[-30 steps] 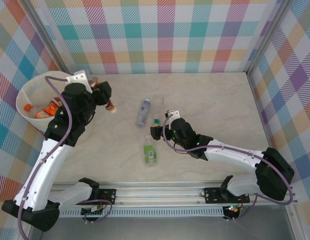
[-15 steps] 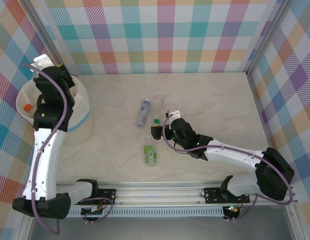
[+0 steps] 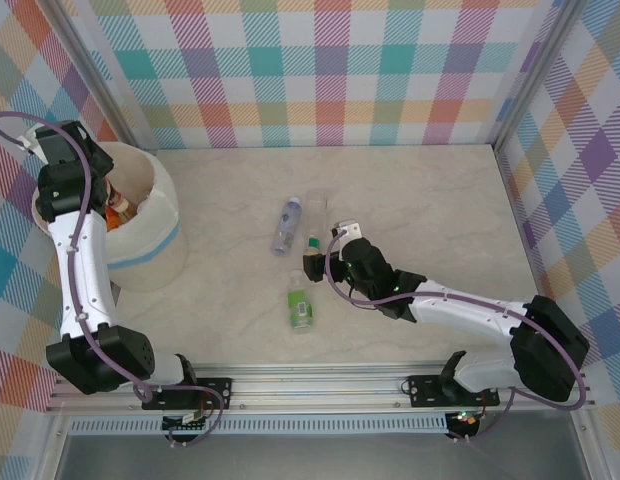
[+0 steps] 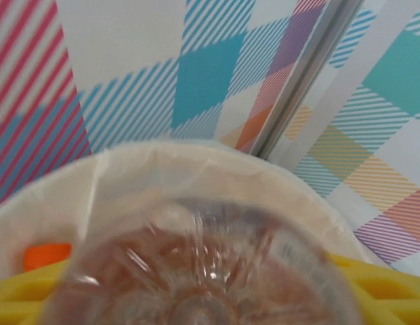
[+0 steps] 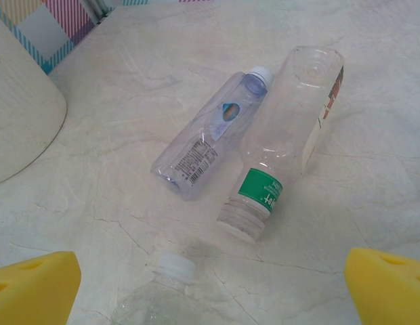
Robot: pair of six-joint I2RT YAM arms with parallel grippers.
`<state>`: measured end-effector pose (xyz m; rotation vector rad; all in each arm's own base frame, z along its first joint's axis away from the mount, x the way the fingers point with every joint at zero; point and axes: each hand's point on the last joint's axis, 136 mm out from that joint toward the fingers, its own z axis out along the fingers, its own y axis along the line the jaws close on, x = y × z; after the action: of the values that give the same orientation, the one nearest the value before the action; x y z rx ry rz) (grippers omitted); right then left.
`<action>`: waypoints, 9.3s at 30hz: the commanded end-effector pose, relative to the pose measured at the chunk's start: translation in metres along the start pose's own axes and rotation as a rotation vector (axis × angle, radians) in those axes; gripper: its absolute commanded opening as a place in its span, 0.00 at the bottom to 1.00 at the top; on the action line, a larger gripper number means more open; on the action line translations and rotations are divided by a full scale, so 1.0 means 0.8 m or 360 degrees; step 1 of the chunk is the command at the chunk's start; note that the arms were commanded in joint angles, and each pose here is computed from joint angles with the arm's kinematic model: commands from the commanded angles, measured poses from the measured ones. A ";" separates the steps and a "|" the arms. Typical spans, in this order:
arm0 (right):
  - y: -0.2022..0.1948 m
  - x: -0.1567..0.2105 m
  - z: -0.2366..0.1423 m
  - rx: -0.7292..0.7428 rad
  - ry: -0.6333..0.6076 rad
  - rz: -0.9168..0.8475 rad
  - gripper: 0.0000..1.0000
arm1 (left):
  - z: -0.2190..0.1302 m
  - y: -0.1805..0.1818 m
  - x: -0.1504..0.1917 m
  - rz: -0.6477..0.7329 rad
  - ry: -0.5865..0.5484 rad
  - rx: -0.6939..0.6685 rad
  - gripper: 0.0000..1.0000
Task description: Put the plastic bottles in the bin
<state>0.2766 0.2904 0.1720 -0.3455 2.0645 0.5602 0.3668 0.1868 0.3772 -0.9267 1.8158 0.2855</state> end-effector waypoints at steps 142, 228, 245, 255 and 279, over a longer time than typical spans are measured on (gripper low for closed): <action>0.160 -0.059 0.008 -0.0873 -0.0041 -0.0102 0.89 | -0.233 -0.260 0.342 0.0489 0.1071 0.1574 0.00; -0.019 -0.031 0.003 0.0087 -0.0106 0.0371 1.00 | -0.135 -0.310 0.337 0.0552 0.0822 0.1205 1.00; -0.046 -0.014 0.000 0.0186 -0.0030 0.0451 1.00 | -0.053 -0.322 0.531 0.1019 0.1225 0.1180 0.95; -0.040 -0.013 0.007 0.0166 0.0010 0.0453 1.00 | -0.034 -0.315 0.576 0.1266 0.1280 0.1040 0.70; 0.101 -0.066 -0.026 -0.0788 -0.0227 -0.0115 1.00 | -0.123 -0.312 0.373 0.0820 0.0819 0.1286 0.54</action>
<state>0.2682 0.3328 0.2148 -0.4826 1.9341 0.9529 0.4298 -0.1902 0.1851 0.1301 2.4052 -0.3529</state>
